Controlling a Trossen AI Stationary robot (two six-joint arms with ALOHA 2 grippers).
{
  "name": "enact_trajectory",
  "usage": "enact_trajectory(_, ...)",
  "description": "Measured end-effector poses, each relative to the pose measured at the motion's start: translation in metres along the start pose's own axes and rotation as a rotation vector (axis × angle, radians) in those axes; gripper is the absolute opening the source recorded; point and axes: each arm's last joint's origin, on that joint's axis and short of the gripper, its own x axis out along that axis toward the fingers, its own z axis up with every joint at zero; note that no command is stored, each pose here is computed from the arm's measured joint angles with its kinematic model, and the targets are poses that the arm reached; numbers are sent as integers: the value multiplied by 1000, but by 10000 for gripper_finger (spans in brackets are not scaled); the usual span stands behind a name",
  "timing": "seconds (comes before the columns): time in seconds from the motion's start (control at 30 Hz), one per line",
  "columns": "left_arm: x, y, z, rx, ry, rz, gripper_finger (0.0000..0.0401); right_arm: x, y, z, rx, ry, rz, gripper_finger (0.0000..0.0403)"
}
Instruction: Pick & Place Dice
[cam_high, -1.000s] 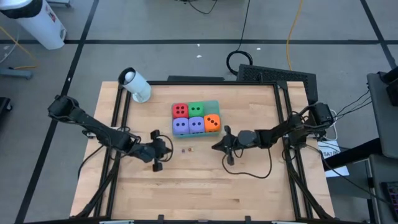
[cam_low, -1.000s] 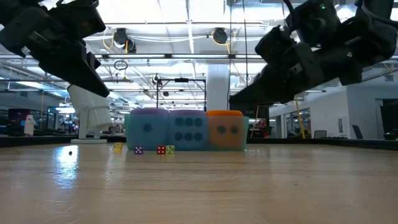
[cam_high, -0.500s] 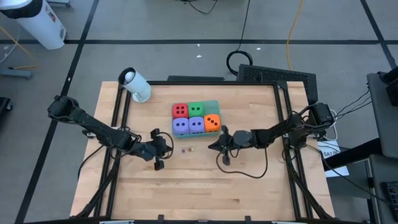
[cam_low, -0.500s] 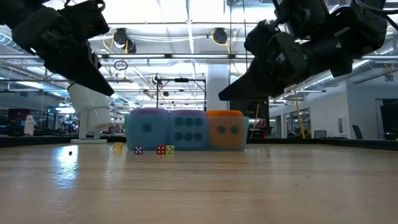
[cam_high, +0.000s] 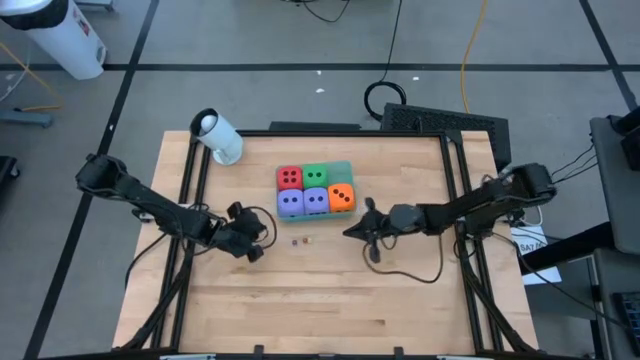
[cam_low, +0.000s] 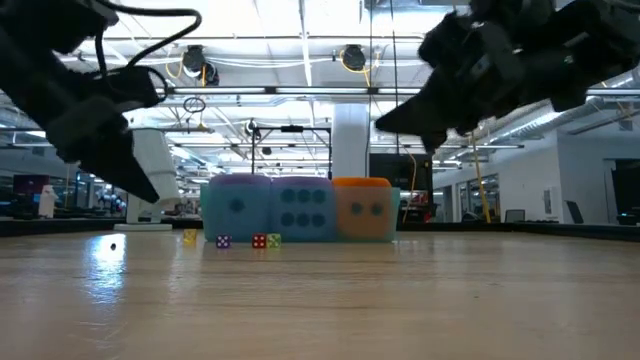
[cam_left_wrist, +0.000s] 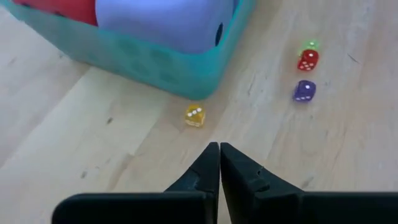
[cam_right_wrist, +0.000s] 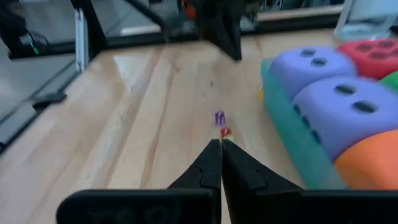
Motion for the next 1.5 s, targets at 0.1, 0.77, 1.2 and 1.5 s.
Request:
enact_trajectory(0.1, 5, 3, -5, -14, -14, -32, 22, -20, -2, 7, 2, -54, -2, 0)
enact_trajectory(0.77, 20, 14, 1, -34, -41, -36, 240, -71, -12, 21, 4, -37, -53, 0)
enact_trajectory(1.2, 53, 25, -1, 37, 70, -53, 274, -97, -14, 15, 15, -143, -40, 0)
enact_trajectory(1.5, 62, 36, 5, 46, 80, -66, 274, -110, -19, 15, -10, -203, -46, 0)
